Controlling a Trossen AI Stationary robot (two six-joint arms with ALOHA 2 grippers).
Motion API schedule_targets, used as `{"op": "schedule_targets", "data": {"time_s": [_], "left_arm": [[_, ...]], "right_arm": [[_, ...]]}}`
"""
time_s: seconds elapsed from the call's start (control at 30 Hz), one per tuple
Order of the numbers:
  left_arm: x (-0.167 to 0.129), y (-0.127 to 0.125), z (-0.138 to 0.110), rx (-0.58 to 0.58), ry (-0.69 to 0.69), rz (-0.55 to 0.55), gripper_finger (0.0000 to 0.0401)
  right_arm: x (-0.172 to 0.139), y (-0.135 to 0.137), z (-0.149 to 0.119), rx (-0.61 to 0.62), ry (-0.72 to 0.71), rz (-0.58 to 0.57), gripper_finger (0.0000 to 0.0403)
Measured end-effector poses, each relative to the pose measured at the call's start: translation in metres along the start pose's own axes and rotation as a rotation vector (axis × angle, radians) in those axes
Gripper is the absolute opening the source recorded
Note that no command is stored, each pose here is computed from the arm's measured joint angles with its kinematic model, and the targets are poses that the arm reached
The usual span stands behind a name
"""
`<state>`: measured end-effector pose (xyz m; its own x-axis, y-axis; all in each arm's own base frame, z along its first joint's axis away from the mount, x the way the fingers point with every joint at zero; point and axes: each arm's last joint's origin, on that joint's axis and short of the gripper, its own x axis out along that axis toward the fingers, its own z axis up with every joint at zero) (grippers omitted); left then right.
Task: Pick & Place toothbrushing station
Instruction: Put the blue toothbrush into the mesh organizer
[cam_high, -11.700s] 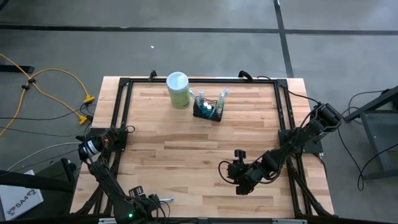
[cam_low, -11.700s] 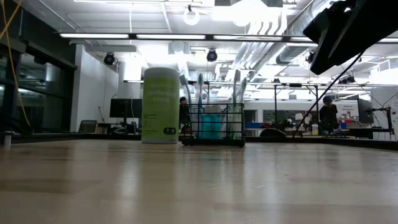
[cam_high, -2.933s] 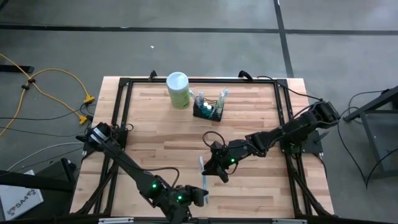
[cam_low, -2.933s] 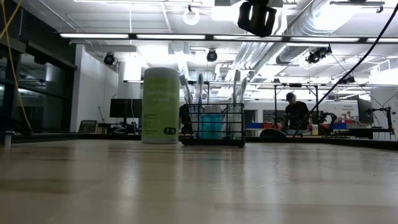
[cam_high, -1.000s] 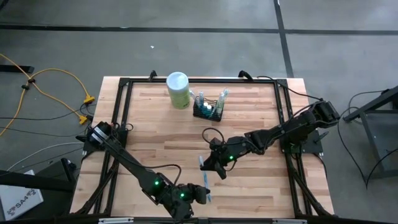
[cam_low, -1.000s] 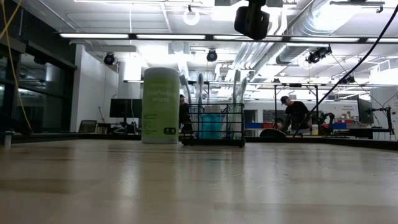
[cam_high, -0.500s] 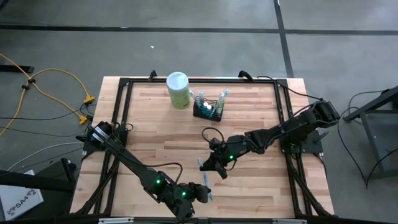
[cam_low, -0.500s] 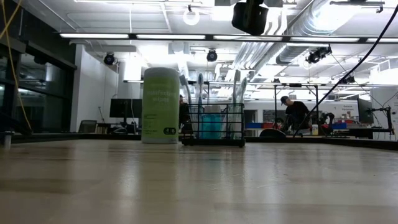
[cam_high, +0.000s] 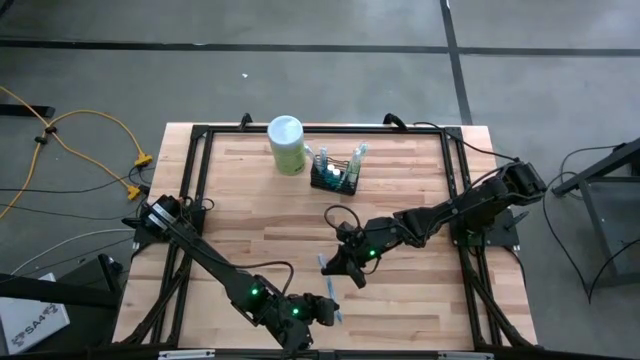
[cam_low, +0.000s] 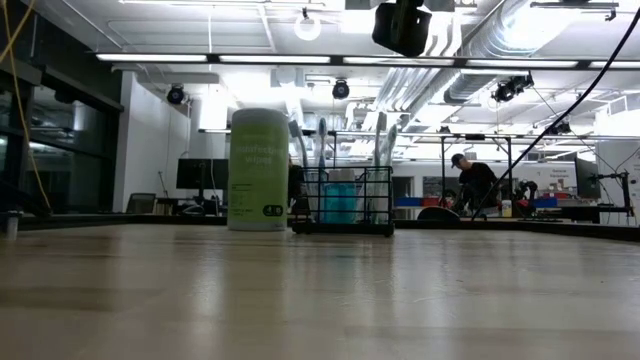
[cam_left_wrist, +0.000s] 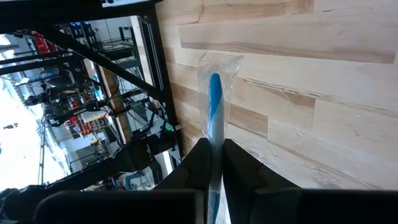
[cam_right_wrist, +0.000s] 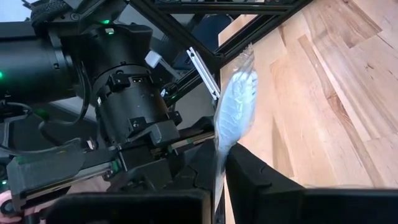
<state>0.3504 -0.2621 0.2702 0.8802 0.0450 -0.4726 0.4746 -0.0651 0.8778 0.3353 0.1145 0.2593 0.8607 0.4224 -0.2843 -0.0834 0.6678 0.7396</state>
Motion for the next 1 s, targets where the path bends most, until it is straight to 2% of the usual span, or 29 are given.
{"op": "schedule_targets", "data": {"time_s": [0.13, 0.3, 0.6, 1.0], "left_arm": [[0.0001, -0.0004, 0.0001, -0.024, -0.005, -0.003, 0.0044], [0.0009, 0.0031, -0.0003, -0.144, -0.026, 0.016, 0.0078], [0.0013, 0.0022, -0.0002, -0.145, -0.036, 0.004, 0.0124], [-0.0013, 0.0009, 0.0038, -0.141, -0.055, 0.0, 0.0136]], "right_arm": [[-0.0003, 0.0007, 0.0001, -0.005, 0.002, 0.008, 0.0013], [-0.0003, -0.0009, -0.0012, -0.012, 0.009, -0.006, 0.0013], [-0.0003, -0.0005, -0.0008, -0.009, 0.004, -0.002, 0.0013], [-0.0003, -0.0004, -0.0006, -0.008, 0.003, -0.001, 0.0013]]}}
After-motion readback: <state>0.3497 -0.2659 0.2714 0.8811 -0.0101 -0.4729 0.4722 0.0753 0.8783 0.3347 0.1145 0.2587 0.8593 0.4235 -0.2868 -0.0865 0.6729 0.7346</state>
